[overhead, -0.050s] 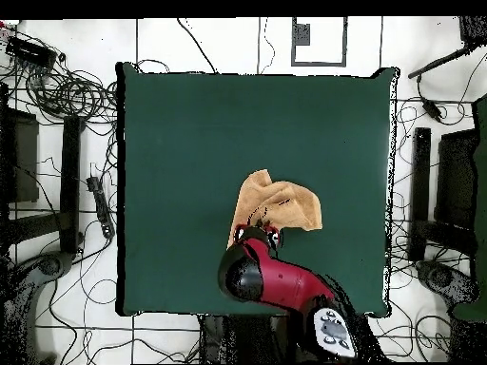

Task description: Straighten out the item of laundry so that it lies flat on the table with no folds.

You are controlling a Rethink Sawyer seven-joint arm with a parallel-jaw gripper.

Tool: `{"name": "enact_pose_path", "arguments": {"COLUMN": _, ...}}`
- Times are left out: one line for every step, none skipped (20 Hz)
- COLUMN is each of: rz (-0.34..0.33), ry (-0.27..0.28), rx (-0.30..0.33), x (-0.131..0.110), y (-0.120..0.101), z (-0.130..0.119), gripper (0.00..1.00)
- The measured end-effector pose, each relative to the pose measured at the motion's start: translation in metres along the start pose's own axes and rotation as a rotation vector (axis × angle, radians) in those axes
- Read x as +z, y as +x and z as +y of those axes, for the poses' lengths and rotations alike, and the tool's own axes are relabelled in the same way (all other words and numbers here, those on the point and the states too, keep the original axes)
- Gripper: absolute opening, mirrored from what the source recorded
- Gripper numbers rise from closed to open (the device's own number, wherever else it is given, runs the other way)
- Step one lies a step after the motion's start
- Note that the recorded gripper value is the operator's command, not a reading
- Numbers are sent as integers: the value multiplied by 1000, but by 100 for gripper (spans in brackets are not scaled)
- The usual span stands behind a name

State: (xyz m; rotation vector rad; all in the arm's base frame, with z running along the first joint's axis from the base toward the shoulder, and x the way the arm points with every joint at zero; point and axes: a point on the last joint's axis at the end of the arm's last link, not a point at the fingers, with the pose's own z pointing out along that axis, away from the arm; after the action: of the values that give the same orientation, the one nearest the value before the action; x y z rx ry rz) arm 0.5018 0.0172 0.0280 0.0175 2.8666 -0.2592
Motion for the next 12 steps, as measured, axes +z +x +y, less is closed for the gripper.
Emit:
{"name": "enact_pose_path", "arguments": {"rz": 3, "ry": 7, "rx": 4, "x": -2, "y": 2, "z": -4, "gripper": 0}}
{"name": "enact_pose_path", "arguments": {"rz": 8, "ry": 12, "rx": 8, "x": -4, "y": 5, "z": -7, "gripper": 0}}
{"name": "enact_pose_path", "arguments": {"rz": 13, "ry": 16, "rx": 14, "x": -5, "y": 8, "z": -11, "gripper": 0}}
{"name": "enact_pose_path", "arguments": {"rz": 19, "ry": 20, "rx": 20, "x": -6, "y": 11, "z": -14, "gripper": 0}}
{"name": "enact_pose_path", "arguments": {"rz": 25, "ry": 23, "rx": 26, "x": -6, "y": 14, "z": -17, "gripper": 0}}
{"name": "enact_pose_path", "arguments": {"rz": 41, "ry": 28, "rx": 41, "x": -5, "y": 20, "z": -25, "gripper": 0}}
{"name": "enact_pose_path", "arguments": {"rz": 48, "ry": 30, "rx": 48, "x": -4, "y": 23, "z": -28, "gripper": 0}}
{"name": "enact_pose_path", "arguments": {"rz": 53, "ry": 31, "rx": 54, "x": -3, "y": 25, "z": -31, "gripper": 0}}
{"name": "enact_pose_path", "arguments": {"rz": 69, "ry": 32, "rx": 68, "x": -1, "y": 32, "z": -37, "gripper": 0}}
{"name": "enact_pose_path", "arguments": {"rz": 73, "ry": 33, "rx": 72, "x": 0, "y": 34, "z": -38, "gripper": 0}}
{"name": "enact_pose_path", "arguments": {"rz": 79, "ry": 35, "rx": 76, "x": 1, "y": 37, "z": -40, "gripper": 0}}
{"name": "enact_pose_path", "arguments": {"rz": 84, "ry": 38, "rx": 80, "x": 3, "y": 40, "z": -42, "gripper": 0}}
